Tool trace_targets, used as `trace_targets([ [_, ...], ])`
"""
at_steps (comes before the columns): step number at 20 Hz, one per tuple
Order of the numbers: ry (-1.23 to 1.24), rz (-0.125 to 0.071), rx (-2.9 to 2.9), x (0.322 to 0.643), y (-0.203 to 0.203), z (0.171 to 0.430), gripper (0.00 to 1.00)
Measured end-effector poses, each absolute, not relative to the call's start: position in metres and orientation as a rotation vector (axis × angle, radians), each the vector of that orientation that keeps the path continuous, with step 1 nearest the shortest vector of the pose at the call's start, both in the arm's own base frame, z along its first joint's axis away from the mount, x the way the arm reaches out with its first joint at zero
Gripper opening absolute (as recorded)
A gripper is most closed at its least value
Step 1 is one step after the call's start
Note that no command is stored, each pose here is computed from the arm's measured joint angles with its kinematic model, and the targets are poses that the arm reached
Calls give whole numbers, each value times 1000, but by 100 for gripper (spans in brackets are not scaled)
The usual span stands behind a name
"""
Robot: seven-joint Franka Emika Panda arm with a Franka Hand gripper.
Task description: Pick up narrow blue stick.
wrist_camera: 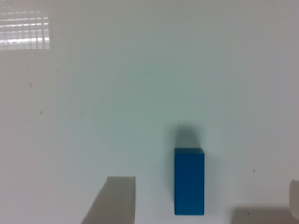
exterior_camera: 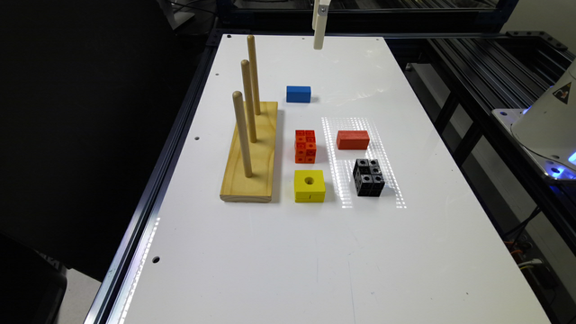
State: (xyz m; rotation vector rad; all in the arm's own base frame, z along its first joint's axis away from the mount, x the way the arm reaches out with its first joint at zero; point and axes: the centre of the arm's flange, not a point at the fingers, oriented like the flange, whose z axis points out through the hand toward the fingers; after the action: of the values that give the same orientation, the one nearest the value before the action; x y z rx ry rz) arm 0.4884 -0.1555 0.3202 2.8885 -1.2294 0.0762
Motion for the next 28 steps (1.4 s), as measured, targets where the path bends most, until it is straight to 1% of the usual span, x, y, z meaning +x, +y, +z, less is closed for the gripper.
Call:
trace_targets([
  [2,-1229,60,2888,488,-156,314,100],
  [3,-1229,56,2888,489,-156,310,100],
  [7,-1229,51,2888,492,-157,286,100],
  [10,-1228,50,2888,495,-157,276,100],
  [14,-1228,38,2888,495,-157,266,100],
  [19,-1228,40,2889,496,-158,252,100],
  [28,-1227,42,2890,497,-157,251,100],
])
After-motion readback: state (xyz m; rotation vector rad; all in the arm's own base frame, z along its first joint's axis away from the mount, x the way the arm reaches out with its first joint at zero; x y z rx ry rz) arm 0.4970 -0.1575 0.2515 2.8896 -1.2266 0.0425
